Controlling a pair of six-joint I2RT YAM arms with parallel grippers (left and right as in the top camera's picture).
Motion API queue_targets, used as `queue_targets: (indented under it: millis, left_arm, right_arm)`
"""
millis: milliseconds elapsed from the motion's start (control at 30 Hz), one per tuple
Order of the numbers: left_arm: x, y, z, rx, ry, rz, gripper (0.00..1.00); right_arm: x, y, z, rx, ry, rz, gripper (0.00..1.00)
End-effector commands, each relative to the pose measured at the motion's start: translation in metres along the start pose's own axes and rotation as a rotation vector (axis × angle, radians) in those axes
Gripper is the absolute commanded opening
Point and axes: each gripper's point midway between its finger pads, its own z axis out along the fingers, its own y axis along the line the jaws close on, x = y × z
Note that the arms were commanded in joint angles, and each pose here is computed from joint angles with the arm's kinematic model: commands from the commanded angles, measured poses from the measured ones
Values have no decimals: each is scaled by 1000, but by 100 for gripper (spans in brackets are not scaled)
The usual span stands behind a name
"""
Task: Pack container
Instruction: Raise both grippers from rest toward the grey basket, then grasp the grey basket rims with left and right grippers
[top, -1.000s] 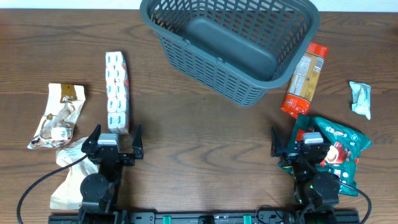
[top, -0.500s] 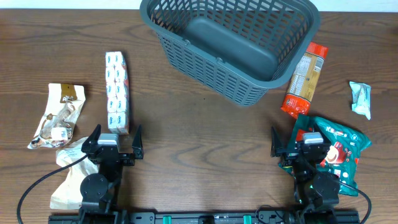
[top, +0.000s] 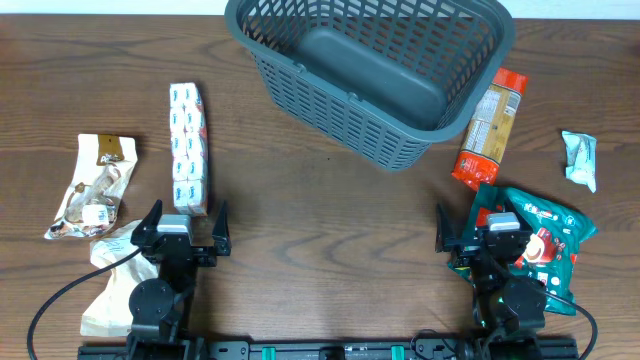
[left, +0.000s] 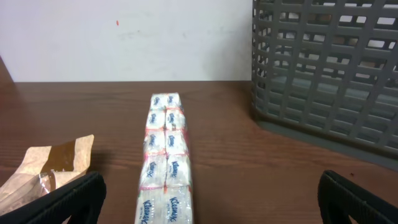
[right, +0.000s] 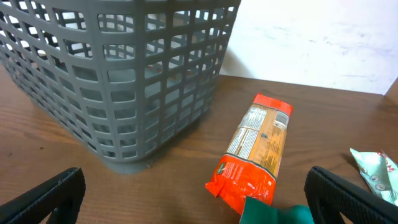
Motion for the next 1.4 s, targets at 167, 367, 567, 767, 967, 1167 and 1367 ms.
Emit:
queue_targets:
  millis: [167,367,567,767,967,1167,1367]
  left_arm:
    - [18,3,1,-20,51,-4,99]
    - [18,3,1,-19,51,-4,99]
    - [17,5,1,-29,49,-4,99]
    - [3,4,1,-26,-6,-110,99]
    - [-42,4,-10,-22,-33,-194,99]
    - [-114,3,-11,-33,60,-186,99]
    - [-169,0,24,-47,195,-168,99]
  right_arm:
    - [1,1,0,0,-3,14,99]
    - [0,2,0,-7,-4,15,99]
    - [0,5,0,-22,-4,15,99]
    - [-1,8,0,-45,-6,181,99]
    - [-30,11,-6,-78,-67,194,99]
    - [-90,-3,-6,-38,-53,148,99]
    - [-133,-14,27,-16,157,93,99]
